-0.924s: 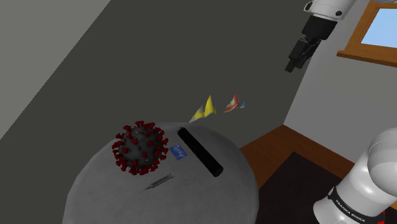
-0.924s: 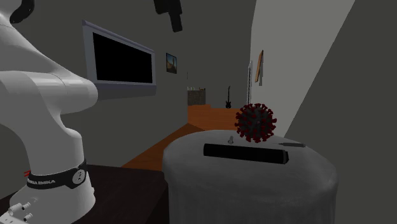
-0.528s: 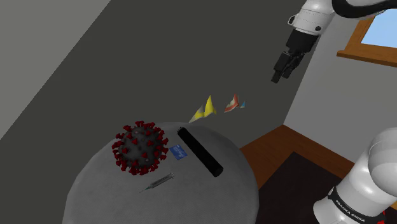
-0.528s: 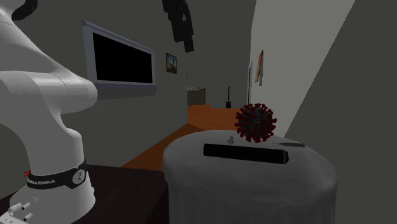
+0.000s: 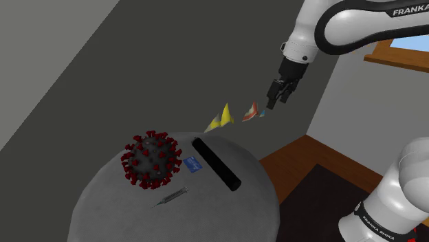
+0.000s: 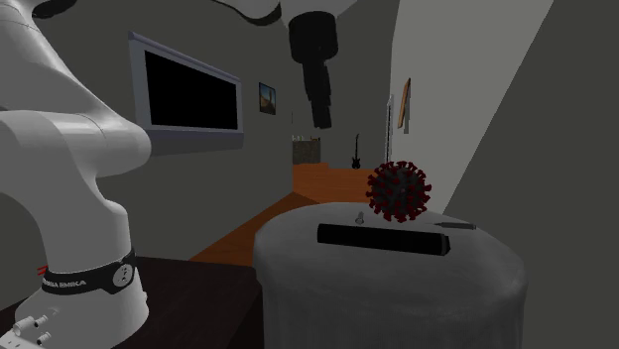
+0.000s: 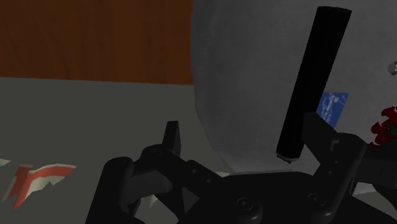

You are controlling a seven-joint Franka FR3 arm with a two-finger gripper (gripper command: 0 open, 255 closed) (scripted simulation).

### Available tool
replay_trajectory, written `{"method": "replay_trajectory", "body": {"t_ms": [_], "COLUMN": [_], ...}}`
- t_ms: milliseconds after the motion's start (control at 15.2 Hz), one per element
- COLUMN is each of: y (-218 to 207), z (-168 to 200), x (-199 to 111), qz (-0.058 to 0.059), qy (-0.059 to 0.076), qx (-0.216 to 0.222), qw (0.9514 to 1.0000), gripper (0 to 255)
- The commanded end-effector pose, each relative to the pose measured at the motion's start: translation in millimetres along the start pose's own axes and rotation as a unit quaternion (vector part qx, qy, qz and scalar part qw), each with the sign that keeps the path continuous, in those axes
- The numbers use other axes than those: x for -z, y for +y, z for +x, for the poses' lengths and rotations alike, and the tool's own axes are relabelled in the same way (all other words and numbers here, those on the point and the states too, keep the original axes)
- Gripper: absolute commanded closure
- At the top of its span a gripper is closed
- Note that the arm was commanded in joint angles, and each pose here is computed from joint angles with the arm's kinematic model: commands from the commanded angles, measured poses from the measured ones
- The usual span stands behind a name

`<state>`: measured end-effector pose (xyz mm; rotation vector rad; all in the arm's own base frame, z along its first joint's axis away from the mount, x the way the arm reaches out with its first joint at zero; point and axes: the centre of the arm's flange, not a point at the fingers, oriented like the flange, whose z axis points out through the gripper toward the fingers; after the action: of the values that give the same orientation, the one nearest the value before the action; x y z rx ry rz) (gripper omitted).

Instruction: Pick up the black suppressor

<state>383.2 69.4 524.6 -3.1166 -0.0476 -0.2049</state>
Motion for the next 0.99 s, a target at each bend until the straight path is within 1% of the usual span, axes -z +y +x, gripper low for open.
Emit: {"method": "replay_trajectory", "body": {"t_ms": [0,924], "y": [-16,-118], "z": [8,67], "x": [-20,-167], "qz": [0.001,0.005], "qy": [-0.004,-0.035], "qx": [0.001,0.010], "qw": [1.0000,0.9993], "gripper": [0,0]}}
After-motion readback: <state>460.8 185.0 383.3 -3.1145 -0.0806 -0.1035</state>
